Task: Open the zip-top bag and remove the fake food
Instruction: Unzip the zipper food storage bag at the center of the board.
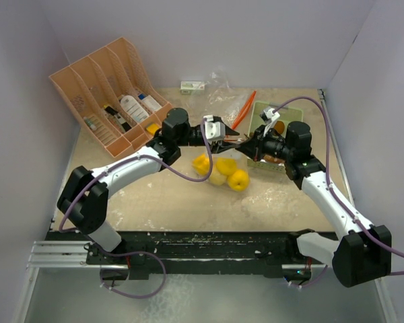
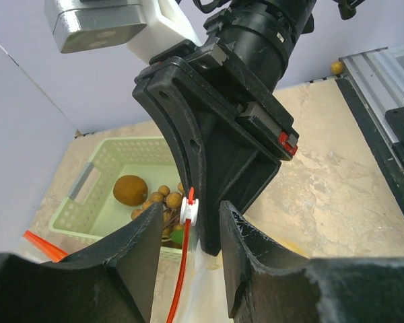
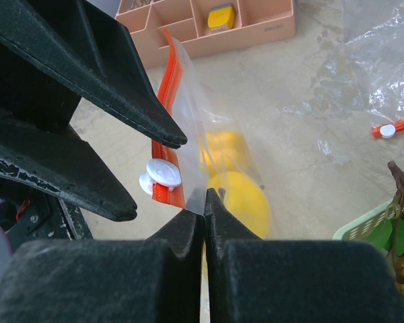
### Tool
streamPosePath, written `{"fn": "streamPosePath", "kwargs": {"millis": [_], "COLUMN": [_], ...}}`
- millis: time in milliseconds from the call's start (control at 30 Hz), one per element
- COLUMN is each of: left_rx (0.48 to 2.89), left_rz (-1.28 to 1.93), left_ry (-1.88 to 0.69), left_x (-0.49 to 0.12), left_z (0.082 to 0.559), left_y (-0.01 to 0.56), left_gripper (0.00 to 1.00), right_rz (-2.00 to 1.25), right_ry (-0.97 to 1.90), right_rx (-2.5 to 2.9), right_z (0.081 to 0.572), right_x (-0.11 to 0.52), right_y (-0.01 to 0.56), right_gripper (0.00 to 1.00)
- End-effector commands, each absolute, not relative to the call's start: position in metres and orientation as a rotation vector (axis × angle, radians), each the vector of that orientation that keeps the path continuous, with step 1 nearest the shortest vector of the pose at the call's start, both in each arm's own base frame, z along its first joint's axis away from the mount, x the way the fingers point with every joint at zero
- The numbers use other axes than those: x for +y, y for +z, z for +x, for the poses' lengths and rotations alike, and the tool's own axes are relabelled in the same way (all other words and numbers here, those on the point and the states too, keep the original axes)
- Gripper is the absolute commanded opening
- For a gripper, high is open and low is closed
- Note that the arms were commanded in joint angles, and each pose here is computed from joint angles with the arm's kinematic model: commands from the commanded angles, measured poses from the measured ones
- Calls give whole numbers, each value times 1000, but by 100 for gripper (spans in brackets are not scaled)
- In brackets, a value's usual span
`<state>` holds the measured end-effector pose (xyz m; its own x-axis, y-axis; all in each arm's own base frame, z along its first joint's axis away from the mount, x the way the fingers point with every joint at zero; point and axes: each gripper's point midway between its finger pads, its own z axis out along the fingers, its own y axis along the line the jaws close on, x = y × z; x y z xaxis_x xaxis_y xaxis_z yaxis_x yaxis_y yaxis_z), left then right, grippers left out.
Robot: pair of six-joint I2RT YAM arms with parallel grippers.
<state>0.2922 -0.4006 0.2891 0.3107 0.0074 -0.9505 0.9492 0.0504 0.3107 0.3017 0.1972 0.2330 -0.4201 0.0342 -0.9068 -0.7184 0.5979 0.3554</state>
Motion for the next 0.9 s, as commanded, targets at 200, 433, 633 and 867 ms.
{"fn": "streamPosePath", "kwargs": {"millis": [200,433,633,867], "left_rx": [901,910,916,921], "left_rz": [1293,1296,1292,1293], "left_ry": [-956,-967,-963,-978], "left_x": [-407,-409,-409,-409], "left_z": [292,292,293,292], "left_y": [318,314,313,314], "left_gripper": [39,34,31,11], "right_rz": [-582,-581,-581,-584], "right_ry": [953,948,948,943], "right_rx": [1776,1775,1778,1766], "right_z": [298,298,299,298], "right_x": [201,201,201,200], "right_y": [241,242,241,244], "right_gripper": [0,0,0,0]}}
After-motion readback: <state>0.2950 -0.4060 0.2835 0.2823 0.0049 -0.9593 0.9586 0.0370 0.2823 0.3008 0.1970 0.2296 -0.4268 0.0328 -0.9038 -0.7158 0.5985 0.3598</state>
